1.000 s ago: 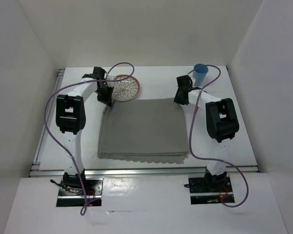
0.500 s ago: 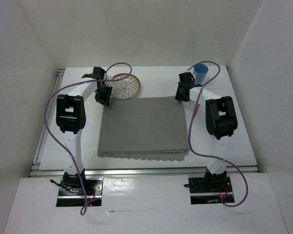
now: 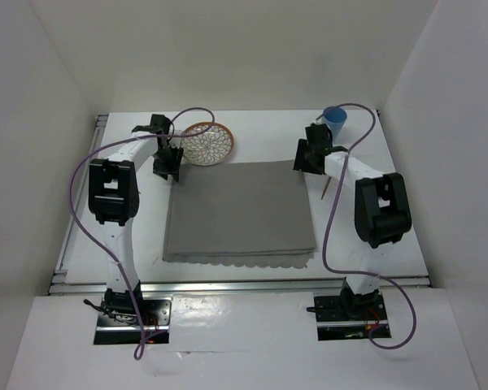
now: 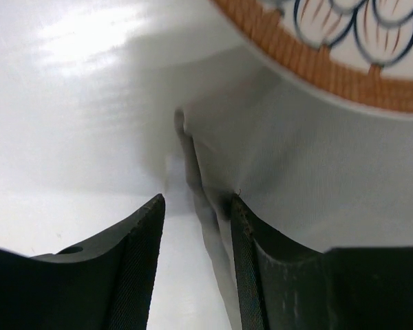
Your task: Set the dinner table for one person
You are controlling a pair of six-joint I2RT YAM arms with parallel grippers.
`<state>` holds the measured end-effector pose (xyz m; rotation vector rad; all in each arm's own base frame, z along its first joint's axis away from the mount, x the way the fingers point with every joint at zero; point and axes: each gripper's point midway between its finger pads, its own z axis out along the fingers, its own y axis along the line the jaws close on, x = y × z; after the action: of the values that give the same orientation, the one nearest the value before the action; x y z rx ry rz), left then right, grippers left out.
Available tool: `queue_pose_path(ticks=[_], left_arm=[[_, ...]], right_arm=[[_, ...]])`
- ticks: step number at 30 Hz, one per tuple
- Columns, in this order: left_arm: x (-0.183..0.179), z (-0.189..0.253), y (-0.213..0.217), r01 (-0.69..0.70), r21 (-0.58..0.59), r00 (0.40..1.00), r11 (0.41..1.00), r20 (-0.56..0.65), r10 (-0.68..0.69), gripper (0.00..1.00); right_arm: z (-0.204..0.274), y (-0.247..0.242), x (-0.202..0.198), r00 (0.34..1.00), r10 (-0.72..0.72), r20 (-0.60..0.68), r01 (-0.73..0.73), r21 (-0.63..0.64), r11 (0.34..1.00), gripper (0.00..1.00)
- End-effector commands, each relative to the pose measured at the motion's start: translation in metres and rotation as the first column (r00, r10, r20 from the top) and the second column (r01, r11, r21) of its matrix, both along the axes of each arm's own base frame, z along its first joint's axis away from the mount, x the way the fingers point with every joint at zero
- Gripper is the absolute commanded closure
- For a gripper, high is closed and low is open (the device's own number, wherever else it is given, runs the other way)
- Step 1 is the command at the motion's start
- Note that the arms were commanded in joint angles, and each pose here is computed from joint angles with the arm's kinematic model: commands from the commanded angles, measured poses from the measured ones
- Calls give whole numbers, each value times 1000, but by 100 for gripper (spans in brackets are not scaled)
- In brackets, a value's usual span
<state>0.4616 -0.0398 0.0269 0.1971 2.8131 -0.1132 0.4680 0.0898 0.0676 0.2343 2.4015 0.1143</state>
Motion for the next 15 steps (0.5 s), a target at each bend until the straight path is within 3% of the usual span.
queue_pose_path(ticks=[1,6,11,13,15], left_arm=[[-17,28,3,-38,-46,999,998,8,38,50],[-35,46,1,-15,-84,999,996,42,19,49],[-66,32,-3,23,-108,999,994,-31,-26,49],[-81,25,-2,32,-104,998,994,-53,-38,49],[-89,16,-1,27,-96,997,995,-76,-35,49]], right_arm=[[8,-6,-33,1000,-12,-27,12,20,1000,44],[-34,1,-87,989,22,-149,-8,90,996,45],[-47,5,-103,985,21,-171,1,129,992,52],[-48,5,-102,986,22,-163,0,131,991,59],[-48,3,-98,987,3,-158,17,121,992,71]])
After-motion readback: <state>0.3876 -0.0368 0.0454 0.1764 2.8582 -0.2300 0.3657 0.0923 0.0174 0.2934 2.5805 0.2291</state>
